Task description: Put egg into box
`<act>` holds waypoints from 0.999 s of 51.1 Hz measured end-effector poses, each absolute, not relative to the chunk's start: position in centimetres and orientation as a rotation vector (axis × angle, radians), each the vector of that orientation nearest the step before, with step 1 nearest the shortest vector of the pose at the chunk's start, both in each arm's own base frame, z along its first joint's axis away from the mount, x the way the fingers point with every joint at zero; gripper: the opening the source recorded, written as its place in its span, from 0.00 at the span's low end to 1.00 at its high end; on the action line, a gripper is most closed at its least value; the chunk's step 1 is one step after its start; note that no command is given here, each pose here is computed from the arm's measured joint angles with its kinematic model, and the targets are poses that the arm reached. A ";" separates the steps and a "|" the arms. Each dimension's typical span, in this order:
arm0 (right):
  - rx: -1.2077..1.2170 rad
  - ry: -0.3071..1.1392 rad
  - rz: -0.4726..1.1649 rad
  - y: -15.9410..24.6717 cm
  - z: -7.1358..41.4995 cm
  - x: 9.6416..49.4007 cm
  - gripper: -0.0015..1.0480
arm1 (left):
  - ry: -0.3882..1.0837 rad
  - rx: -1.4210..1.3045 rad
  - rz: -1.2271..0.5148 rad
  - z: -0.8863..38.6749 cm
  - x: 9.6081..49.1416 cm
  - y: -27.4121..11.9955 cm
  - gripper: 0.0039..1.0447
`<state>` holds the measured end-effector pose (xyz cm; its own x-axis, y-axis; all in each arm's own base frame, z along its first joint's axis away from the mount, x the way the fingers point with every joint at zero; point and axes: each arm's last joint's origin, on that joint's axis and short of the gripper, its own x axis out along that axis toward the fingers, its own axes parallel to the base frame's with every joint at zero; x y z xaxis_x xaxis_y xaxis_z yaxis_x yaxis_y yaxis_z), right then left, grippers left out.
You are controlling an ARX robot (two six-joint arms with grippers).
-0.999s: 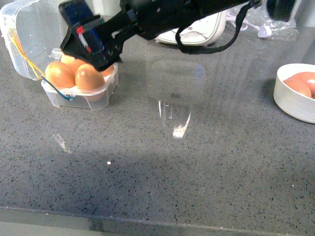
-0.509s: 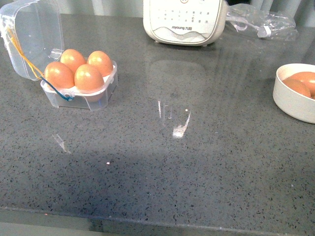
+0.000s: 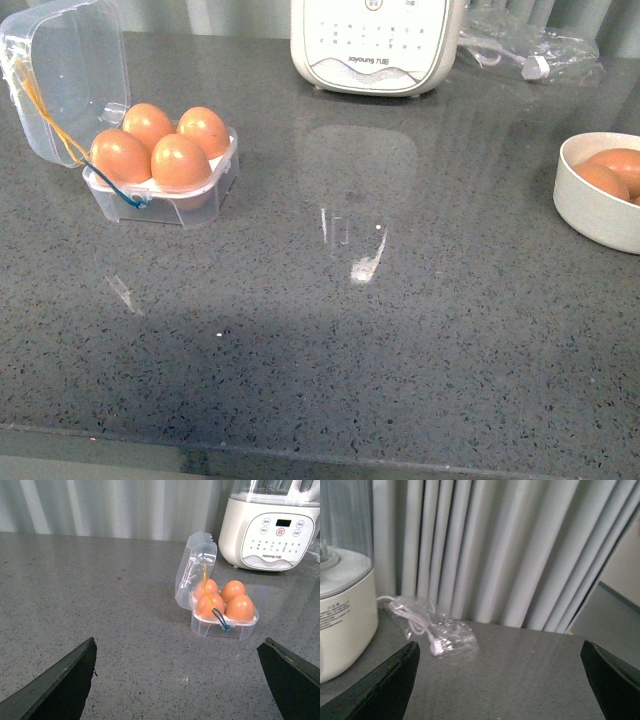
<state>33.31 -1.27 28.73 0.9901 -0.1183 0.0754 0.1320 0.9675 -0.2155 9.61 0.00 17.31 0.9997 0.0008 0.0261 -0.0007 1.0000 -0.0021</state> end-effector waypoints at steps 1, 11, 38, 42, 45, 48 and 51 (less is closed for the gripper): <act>-0.225 -0.067 -0.132 -1.3 28.8 33.2 0.93 | -0.026 -0.002 0.001 17.3 9.6 0.0 0.94; -0.065 0.003 0.002 -1.7 27.3 28.4 0.65 | -0.026 -0.002 0.001 17.3 9.6 0.0 0.94; -0.011 0.010 0.000 0.0 20.4 18.9 0.03 | -0.026 -0.002 0.001 17.3 9.6 0.0 0.94; -0.011 0.009 0.000 0.0 19.7 18.0 0.03 | -0.026 -0.002 0.001 17.3 9.6 0.0 0.94; -0.011 0.008 0.000 0.0 19.3 17.3 0.03 | -0.026 -0.002 0.001 17.3 9.6 0.0 0.94; -0.011 0.009 0.000 0.0 19.0 16.7 0.03 | -0.026 -0.002 0.001 17.3 9.6 0.0 0.94; -0.011 0.009 0.000 0.0 18.7 16.3 0.03 | -0.026 -0.002 0.001 17.3 9.6 0.0 0.94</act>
